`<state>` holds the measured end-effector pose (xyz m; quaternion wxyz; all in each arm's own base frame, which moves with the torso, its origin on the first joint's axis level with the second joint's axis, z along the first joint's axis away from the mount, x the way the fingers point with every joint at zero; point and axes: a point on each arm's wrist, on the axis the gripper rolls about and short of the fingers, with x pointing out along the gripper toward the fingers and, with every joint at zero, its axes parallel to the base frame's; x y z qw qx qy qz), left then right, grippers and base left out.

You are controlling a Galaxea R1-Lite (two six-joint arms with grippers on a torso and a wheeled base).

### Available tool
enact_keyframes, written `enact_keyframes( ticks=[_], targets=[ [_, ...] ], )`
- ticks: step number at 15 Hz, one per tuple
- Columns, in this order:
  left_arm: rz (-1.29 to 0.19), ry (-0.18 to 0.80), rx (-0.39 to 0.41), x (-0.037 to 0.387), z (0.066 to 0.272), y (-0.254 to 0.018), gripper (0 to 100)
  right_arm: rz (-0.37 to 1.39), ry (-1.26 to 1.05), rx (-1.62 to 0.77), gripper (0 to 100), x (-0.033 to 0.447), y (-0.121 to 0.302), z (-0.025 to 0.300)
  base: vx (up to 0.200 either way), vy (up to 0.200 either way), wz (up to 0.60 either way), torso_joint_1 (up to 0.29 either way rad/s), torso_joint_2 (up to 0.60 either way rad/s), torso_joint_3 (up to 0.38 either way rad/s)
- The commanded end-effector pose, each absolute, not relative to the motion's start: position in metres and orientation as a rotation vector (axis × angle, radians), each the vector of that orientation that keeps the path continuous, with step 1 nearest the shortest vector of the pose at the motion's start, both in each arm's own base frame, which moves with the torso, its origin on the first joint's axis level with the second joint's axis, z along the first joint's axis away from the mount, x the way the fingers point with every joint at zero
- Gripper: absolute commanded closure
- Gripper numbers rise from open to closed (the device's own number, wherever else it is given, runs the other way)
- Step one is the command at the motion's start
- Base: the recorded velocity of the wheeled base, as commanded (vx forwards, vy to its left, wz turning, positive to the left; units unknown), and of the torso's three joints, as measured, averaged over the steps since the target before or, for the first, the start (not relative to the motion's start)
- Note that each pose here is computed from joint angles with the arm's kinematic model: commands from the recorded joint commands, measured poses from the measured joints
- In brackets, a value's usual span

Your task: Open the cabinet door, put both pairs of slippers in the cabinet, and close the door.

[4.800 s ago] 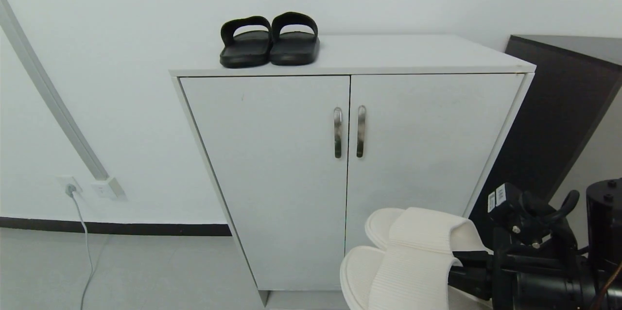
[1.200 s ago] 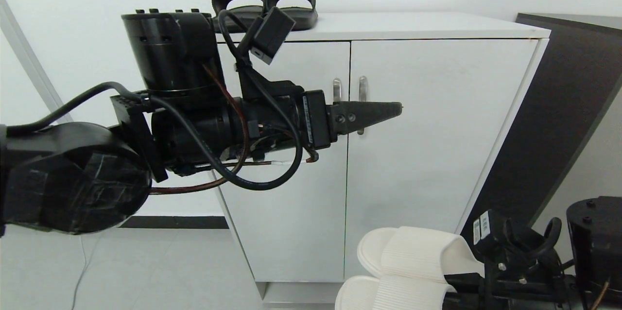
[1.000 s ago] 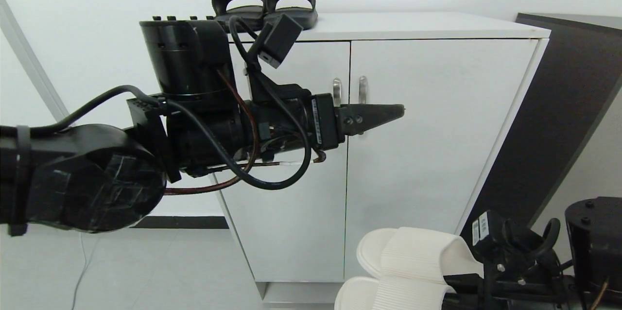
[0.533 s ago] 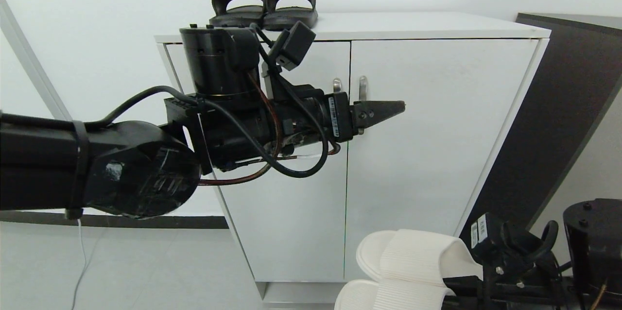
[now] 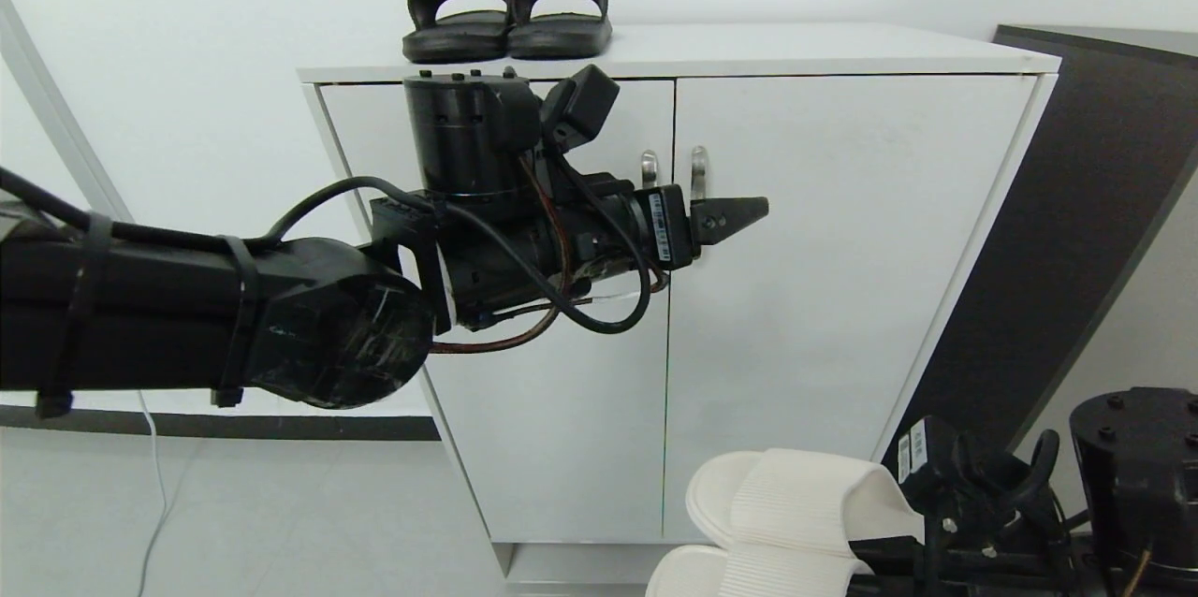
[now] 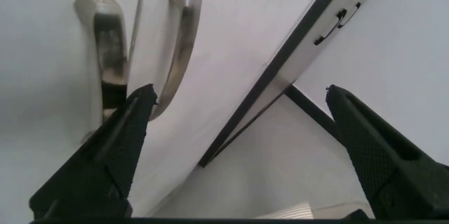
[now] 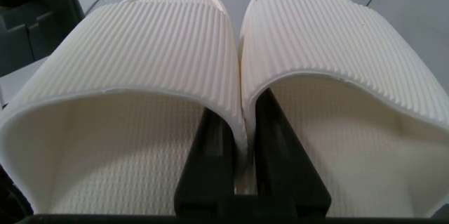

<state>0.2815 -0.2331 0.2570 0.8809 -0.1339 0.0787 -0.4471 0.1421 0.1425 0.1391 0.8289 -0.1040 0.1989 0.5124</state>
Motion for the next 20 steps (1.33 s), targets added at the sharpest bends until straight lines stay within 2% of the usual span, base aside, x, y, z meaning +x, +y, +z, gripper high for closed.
enact_keyframes(
  ticks=[1,12,13,20],
  targets=[
    [-0.931,0.165,-0.28,0.286,0.255,-0.237,0,1.091,0.428,-0.223,100,0.142,0.143,0.138,0.0,0.0,0.0,0.0,0.0,0.0],
    [-0.936,0.155,-0.286,0.296,0.257,-0.244,0,1.094,0.432,-0.236,100,0.142,0.143,0.135,0.0,0.0,0.0,0.0,0.0,0.0],
    [-0.936,0.155,-0.286,0.297,0.256,-0.245,100,1.094,0.432,-0.236,100,0.142,0.143,0.135,0.0,0.0,0.0,0.0,0.0,0.0],
    [-0.944,0.169,-0.283,0.283,0.256,-0.238,100,1.117,0.445,-0.241,100,0.138,0.143,0.132,0.0,0.0,0.0,0.0,0.0,0.0]
  ],
)
